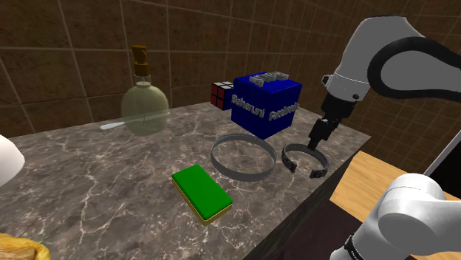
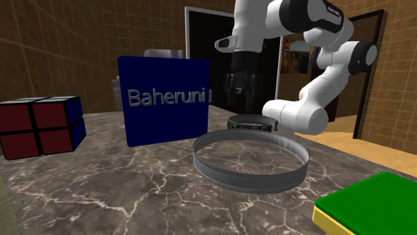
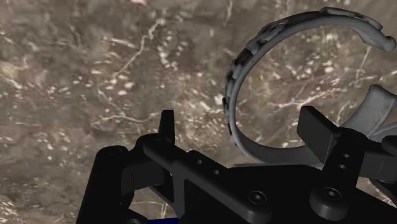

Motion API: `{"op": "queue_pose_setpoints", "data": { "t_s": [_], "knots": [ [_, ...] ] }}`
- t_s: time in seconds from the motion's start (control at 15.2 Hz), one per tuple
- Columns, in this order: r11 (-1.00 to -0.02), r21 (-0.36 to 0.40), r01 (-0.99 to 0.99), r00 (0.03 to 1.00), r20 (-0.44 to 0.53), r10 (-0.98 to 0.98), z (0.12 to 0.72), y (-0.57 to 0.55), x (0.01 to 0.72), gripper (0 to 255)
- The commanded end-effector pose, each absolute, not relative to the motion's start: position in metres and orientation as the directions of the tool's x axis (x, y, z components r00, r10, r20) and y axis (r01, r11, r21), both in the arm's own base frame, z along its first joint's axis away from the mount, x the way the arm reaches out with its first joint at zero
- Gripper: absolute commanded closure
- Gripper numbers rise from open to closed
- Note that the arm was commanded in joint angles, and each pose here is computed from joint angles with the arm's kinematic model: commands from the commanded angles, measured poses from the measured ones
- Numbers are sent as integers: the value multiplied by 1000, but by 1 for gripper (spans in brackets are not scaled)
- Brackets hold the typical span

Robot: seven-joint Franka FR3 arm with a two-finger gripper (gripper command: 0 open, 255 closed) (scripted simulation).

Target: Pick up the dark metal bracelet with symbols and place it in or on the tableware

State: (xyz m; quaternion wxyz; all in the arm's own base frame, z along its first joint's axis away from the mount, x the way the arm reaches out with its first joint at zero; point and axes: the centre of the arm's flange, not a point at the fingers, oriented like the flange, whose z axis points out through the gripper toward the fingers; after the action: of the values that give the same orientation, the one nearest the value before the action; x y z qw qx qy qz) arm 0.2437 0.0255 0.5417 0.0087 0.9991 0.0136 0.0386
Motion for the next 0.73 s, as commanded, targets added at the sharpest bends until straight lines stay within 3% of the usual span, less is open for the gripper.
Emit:
{"op": "queue_pose_setpoints", "data": {
  "t_s": [0.0,0.66],
  "knots": [
    [-999,20,26,996,79,27,531,26,243,0],
    [-999,20,26,996,79,27,517,26,244,0]
  ]
}}
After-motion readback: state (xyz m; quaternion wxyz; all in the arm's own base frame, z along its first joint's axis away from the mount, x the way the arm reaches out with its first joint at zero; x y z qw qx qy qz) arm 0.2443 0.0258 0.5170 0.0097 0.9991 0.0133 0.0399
